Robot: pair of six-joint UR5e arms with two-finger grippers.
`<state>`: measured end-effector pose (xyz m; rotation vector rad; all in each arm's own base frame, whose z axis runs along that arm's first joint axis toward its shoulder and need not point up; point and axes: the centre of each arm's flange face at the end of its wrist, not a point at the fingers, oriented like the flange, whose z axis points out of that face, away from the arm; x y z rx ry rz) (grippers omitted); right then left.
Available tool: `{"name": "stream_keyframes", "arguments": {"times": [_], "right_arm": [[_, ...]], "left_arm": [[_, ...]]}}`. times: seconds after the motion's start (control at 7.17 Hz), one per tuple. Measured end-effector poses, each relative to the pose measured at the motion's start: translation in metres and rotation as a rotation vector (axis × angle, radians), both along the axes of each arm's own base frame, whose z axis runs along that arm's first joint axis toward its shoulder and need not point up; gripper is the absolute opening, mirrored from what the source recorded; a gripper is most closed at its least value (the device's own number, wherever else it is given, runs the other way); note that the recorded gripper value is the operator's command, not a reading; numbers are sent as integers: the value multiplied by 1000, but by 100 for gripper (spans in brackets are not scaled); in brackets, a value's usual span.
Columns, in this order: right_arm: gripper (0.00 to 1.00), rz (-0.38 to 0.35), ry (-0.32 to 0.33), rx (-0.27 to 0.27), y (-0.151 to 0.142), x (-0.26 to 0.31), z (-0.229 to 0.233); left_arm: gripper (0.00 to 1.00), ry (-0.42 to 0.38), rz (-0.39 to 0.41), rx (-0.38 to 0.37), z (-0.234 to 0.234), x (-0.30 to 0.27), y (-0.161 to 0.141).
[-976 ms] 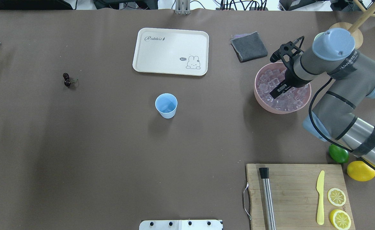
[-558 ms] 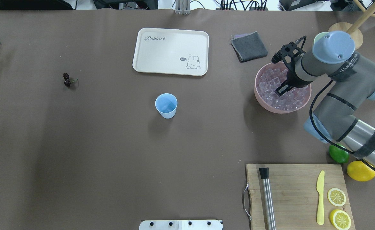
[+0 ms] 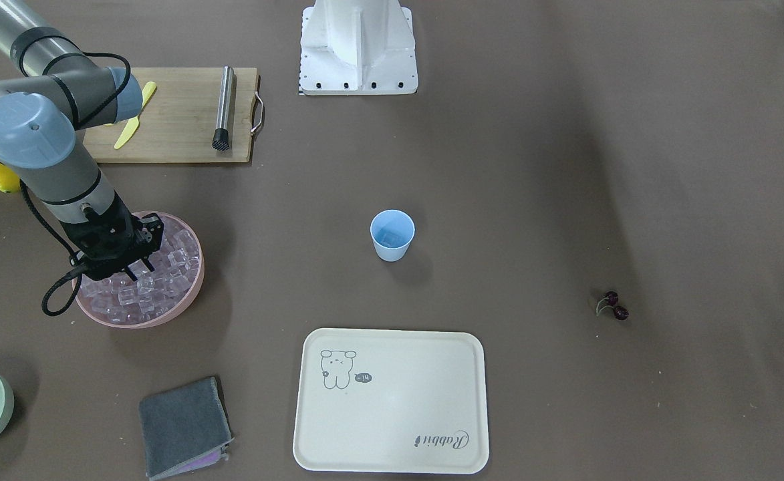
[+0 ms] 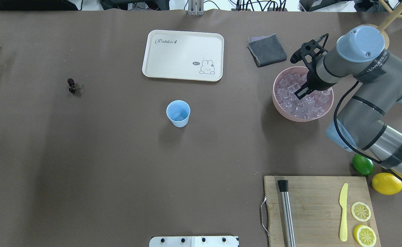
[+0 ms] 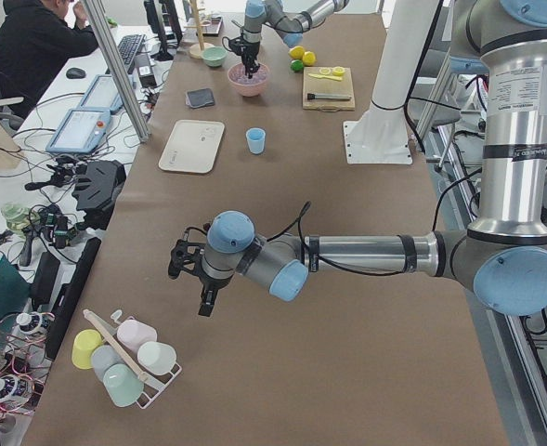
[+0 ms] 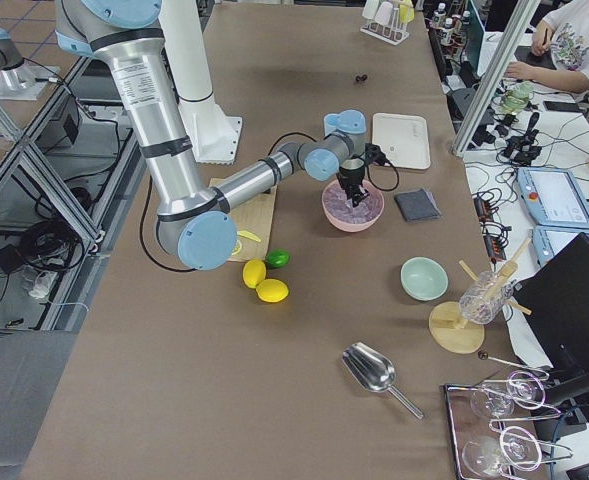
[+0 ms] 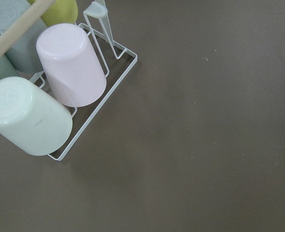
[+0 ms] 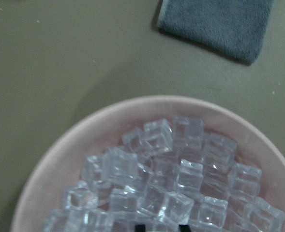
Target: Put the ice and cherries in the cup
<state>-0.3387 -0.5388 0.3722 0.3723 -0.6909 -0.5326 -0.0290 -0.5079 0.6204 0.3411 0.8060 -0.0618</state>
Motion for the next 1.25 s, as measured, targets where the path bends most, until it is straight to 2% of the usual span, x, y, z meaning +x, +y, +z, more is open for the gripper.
{"name": "stream_keyframes", "arguments": {"times": [0.28, 0.56, 0.84, 0.98, 1.25], "right_arm": [[0, 26, -1, -71, -10, -10, -124], [0, 101, -41, -164, -36, -81, -236], [0, 172, -106, -189, -52, -166, -287], [0, 197, -121, -189, -45, -194, -298], [0, 228, -118, -187, -10, -242, -306]], "left_arm": [[98, 2, 2, -1, 0, 1, 0], [98, 2, 3, -2, 1, 1, 0], [98, 2, 3, -3, 1, 1, 0], [98, 1, 4, 0, 0, 2, -1], [98, 0, 5, 10, -6, 3, -4]]}}
